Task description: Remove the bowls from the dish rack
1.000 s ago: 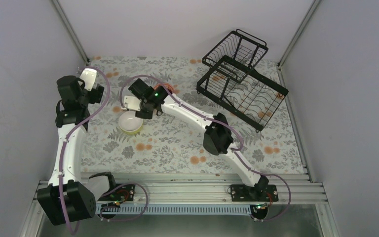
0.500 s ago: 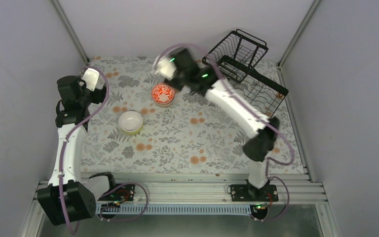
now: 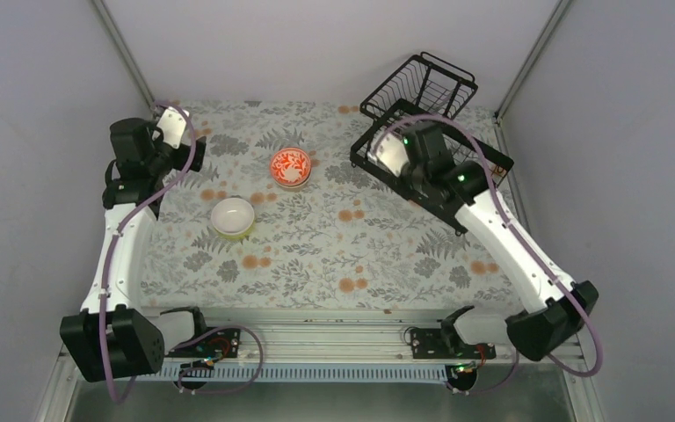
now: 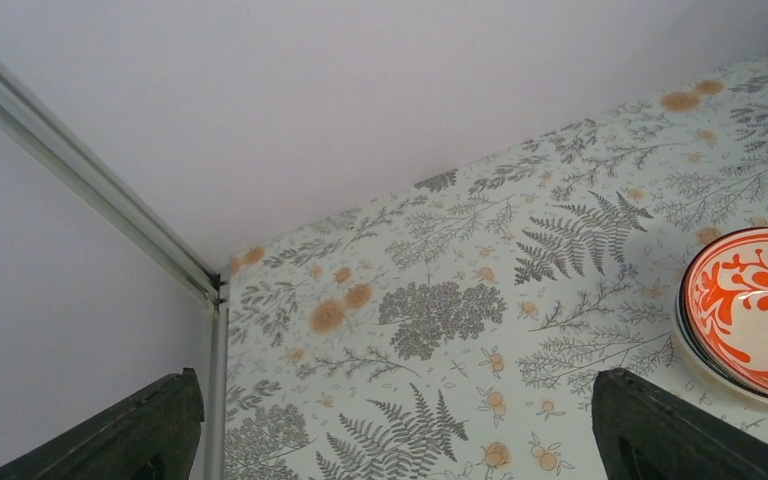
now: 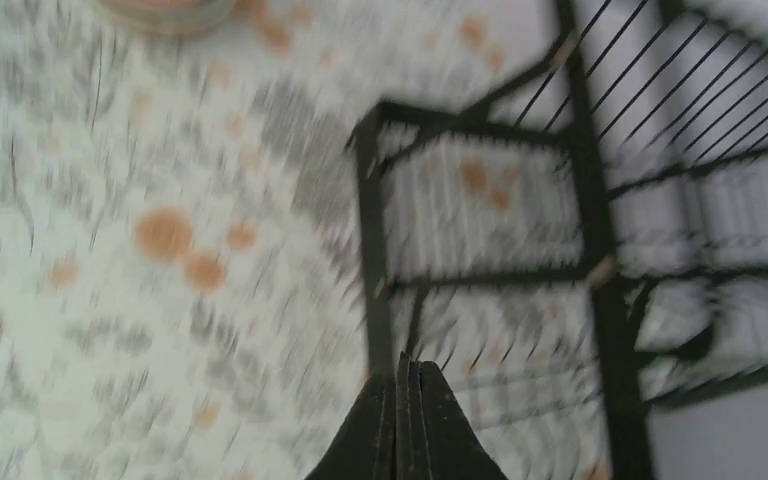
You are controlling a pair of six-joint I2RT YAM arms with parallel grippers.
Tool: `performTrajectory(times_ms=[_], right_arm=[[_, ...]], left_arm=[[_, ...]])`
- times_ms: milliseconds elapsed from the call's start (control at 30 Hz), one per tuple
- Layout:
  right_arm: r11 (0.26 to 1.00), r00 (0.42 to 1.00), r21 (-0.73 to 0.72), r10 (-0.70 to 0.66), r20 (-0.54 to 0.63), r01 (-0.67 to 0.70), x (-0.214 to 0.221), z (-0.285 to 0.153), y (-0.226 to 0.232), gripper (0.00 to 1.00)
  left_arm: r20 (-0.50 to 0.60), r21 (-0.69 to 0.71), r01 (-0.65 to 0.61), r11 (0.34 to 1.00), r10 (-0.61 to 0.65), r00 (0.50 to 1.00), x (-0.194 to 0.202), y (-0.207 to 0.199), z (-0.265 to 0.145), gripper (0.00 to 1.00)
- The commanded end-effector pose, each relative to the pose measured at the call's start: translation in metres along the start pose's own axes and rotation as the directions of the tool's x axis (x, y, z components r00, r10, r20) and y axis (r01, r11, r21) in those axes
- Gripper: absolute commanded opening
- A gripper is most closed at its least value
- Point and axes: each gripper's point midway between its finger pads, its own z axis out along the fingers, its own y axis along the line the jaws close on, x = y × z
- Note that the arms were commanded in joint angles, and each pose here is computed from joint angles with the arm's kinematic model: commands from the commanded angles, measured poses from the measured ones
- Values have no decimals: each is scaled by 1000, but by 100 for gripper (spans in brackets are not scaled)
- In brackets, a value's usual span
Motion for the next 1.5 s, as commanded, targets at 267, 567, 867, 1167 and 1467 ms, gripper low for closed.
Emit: performTrajectory(times_ms=[267,567,867,1167,1467], right_arm=[[983,873,26,173,-456,-182,219,53,29,3],[947,740,97,302,-601,-307,305,82,27,3],[904,683,200,418,-599,-377,336,92,5,3],[874,700,317,484,-525,-367,332,97,-46,3],[860,723,250,510,-467,-445,303,85,-54,3]], left_arm=[[34,62,36,997,-38,999,-10,-16,8,96],[29,74,4,997,-6,1000,-5,-23,9,95],[20,59,-15,998,14,1000,7,-24,10,97],[6,65,-1,998,1,1000,18,-27,14,97],[-7,61,-2,998,2,1000,25,-28,18,98]])
